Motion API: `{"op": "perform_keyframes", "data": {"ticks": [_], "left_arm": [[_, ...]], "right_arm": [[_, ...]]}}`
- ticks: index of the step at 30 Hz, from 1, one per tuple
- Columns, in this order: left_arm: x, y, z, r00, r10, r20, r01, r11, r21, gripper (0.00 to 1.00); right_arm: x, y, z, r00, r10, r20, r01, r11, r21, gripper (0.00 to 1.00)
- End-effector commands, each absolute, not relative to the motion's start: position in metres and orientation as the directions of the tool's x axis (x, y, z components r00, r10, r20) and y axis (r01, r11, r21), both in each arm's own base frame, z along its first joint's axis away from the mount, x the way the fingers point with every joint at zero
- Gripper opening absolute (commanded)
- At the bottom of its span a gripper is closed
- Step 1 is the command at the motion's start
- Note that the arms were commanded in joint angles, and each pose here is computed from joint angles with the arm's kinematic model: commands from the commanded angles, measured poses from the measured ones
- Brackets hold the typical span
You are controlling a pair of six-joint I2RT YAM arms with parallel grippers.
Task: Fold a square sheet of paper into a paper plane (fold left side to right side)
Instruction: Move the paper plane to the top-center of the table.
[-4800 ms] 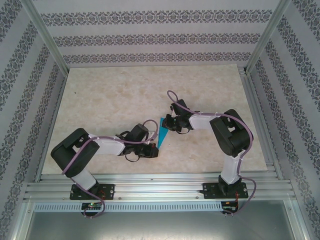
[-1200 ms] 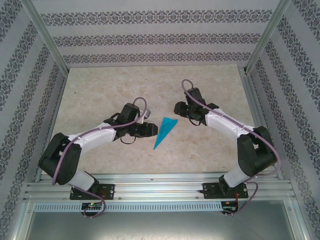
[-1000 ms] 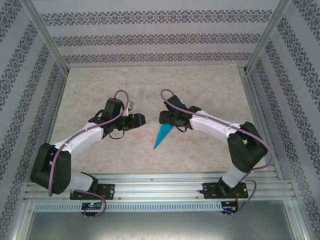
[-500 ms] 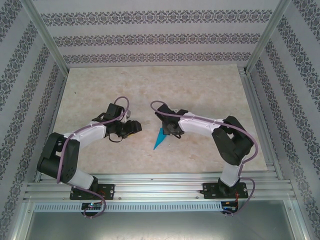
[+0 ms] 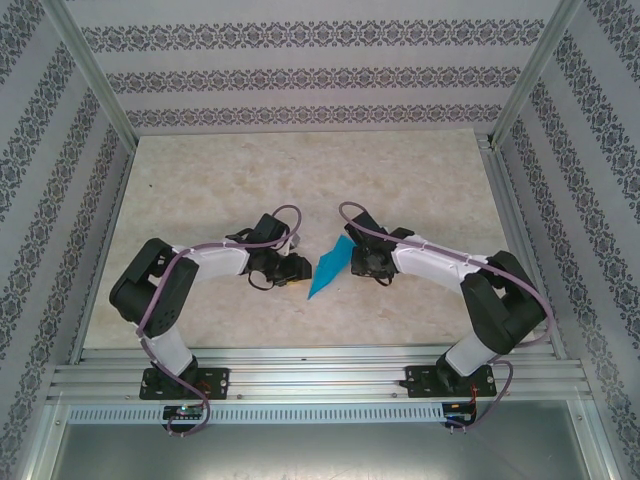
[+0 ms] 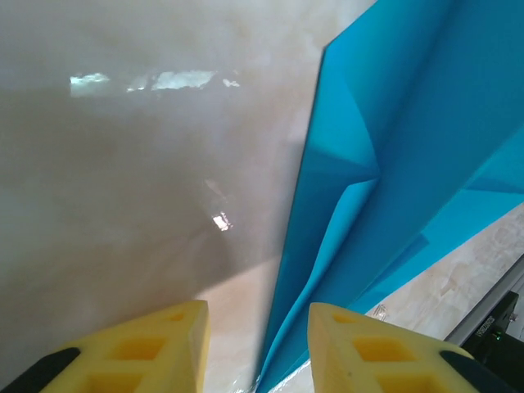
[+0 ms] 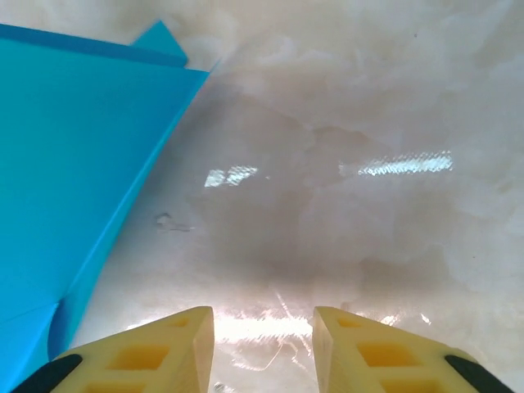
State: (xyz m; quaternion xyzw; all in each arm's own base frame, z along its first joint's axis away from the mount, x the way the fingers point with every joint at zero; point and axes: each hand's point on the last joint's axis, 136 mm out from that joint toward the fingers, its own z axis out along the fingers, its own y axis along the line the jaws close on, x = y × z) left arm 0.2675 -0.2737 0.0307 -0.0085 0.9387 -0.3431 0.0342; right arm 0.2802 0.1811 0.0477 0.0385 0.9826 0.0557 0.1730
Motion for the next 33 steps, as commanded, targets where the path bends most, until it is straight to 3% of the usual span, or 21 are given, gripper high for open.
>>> {"op": "perform_keyframes", "data": {"ticks": [1,5,8,11,14,22,33], "left_arm": [[0.282,-0.279,0.043,-0.99,-0.077,-0.119,0.02,0.755,-0.656,0.36],[0.289,-0.257,0.056,-0.972,-0.139,-0.191,0.006,0.794,-0.608,0.36],[0.292,-0.228,0.064,-0.946,-0.204,-0.253,-0.034,0.836,-0.548,0.43],[0.292,-0.201,0.071,-0.91,-0.246,-0.335,-0.062,0.877,-0.476,0.47],[0.289,-0.183,0.076,-0.882,-0.275,-0.383,-0.087,0.894,-0.44,0.58],[0.278,-0.154,0.078,-0.846,-0.296,-0.444,-0.118,0.915,-0.385,0.81],[0.27,-0.142,0.074,-0.842,-0.282,-0.46,-0.112,0.925,-0.363,0.87]], "right_arm": [[0.291,0.197,0.096,-0.898,0.168,-0.406,0.07,0.967,0.245,0.4],[0.292,0.215,0.12,-0.883,0.27,-0.385,0.139,0.932,0.334,0.4],[0.287,0.241,0.123,-0.892,0.282,-0.353,0.162,0.929,0.333,0.45],[0.284,0.262,0.117,-0.903,0.241,-0.356,0.161,0.957,0.241,0.51],[0.281,0.266,0.106,-0.917,0.217,-0.334,0.198,0.976,0.089,0.56],[0.279,0.274,0.077,-0.923,0.215,-0.319,0.26,0.96,-0.103,0.6],[0.282,0.293,0.047,-0.944,0.185,-0.271,0.237,0.956,-0.173,0.6]]}}
